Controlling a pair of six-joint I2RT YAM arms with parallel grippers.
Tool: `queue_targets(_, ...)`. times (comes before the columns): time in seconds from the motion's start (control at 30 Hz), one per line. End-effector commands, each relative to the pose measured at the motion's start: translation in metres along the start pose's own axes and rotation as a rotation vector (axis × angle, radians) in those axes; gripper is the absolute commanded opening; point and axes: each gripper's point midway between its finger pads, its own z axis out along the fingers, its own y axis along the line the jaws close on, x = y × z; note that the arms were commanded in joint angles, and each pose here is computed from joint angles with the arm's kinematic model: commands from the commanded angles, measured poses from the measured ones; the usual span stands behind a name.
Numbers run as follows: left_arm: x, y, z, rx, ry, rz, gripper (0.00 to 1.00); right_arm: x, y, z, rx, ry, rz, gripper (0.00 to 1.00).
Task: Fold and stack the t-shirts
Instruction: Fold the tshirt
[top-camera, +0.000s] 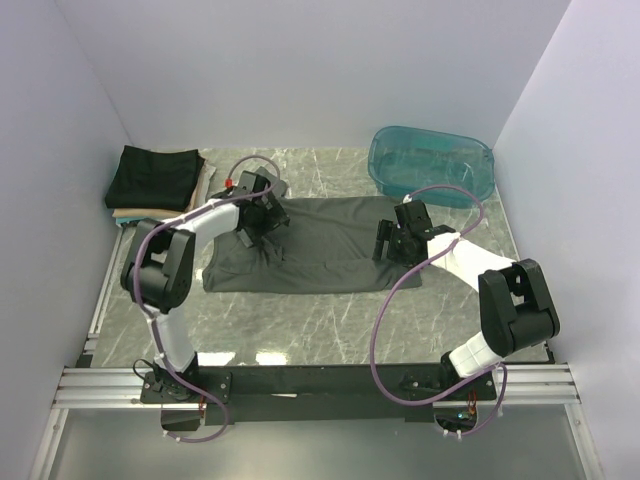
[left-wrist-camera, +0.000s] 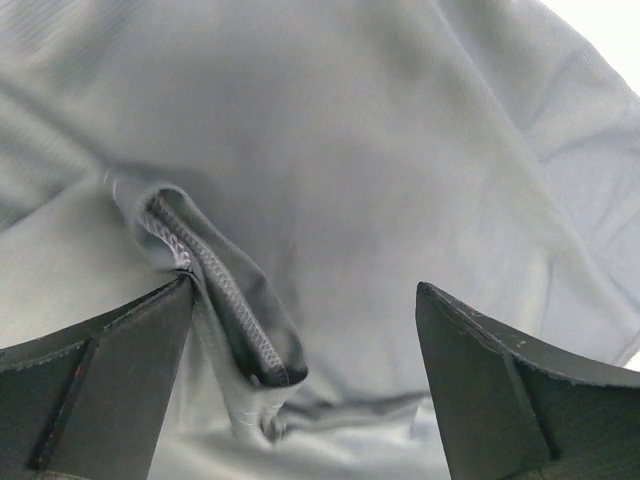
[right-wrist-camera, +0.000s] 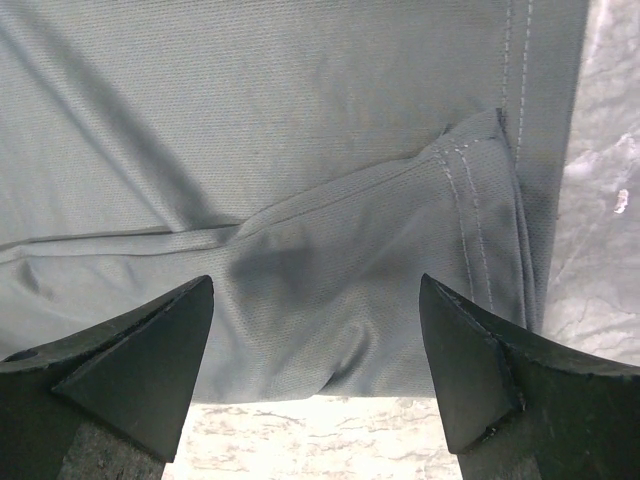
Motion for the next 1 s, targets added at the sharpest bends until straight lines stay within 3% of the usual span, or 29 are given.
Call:
queue_targets(0.0,-0.012,-0.025,0.009,0.073,-0.015,0.033,0.97,-0.012,-0.004,-0.001,0.034,-0.028,-0.013,0.89)
queue_targets(0.27,-0.024,-0.057,-0.001,0.172,-0.053,0.024,0.97,-0.013,-0.007,-0.003,0.047,-0.04,-0.015,0.89)
queue_targets(0.67,-0.045,-0.06,-0.005,0.062,-0.136,0.067,0.98,-0.021,-0.006,-0.009,0.05,-0.068,-0.003,0.9)
queue_targets(0.97,-0.053,-0.026,-0.065,0.019,-0.254,0.015,1.0,-0.031,-0.009,-0.028,0.063,-0.138,0.018,0.9)
